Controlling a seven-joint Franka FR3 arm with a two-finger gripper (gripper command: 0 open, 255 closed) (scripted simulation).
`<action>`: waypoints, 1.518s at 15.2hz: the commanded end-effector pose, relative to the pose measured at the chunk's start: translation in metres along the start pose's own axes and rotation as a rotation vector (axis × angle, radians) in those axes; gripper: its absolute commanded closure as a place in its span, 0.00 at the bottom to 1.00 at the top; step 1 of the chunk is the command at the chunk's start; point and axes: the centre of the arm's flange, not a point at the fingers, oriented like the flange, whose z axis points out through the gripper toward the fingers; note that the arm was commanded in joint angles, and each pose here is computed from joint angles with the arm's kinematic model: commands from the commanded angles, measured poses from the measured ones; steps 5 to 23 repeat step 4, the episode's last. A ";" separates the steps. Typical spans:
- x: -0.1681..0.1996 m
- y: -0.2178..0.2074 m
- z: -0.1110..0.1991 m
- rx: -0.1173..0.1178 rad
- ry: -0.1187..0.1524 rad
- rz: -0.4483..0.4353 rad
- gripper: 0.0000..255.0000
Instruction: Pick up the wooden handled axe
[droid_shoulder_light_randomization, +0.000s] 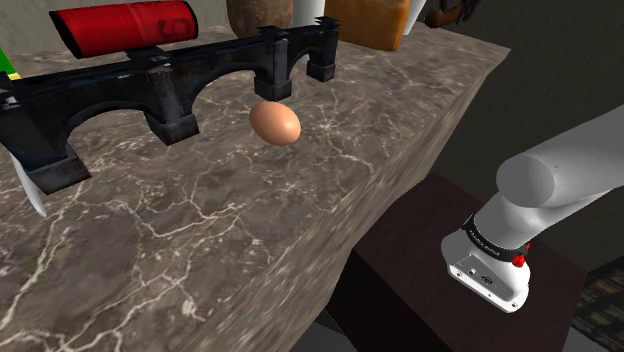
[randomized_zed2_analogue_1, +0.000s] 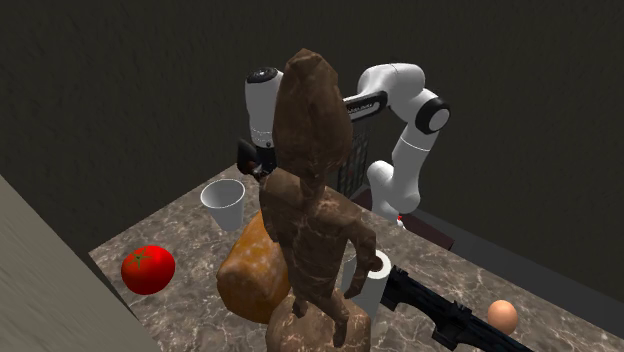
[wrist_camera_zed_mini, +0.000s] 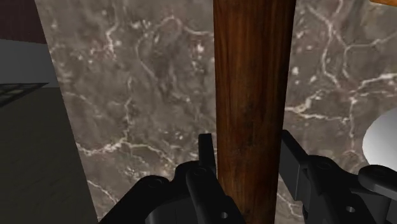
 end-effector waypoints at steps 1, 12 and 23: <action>0.001 0.001 -0.011 0.000 0.000 0.000 1.00; 0.001 0.001 -0.017 0.000 0.000 0.000 1.00; 0.001 0.001 -0.017 0.000 0.000 0.000 1.00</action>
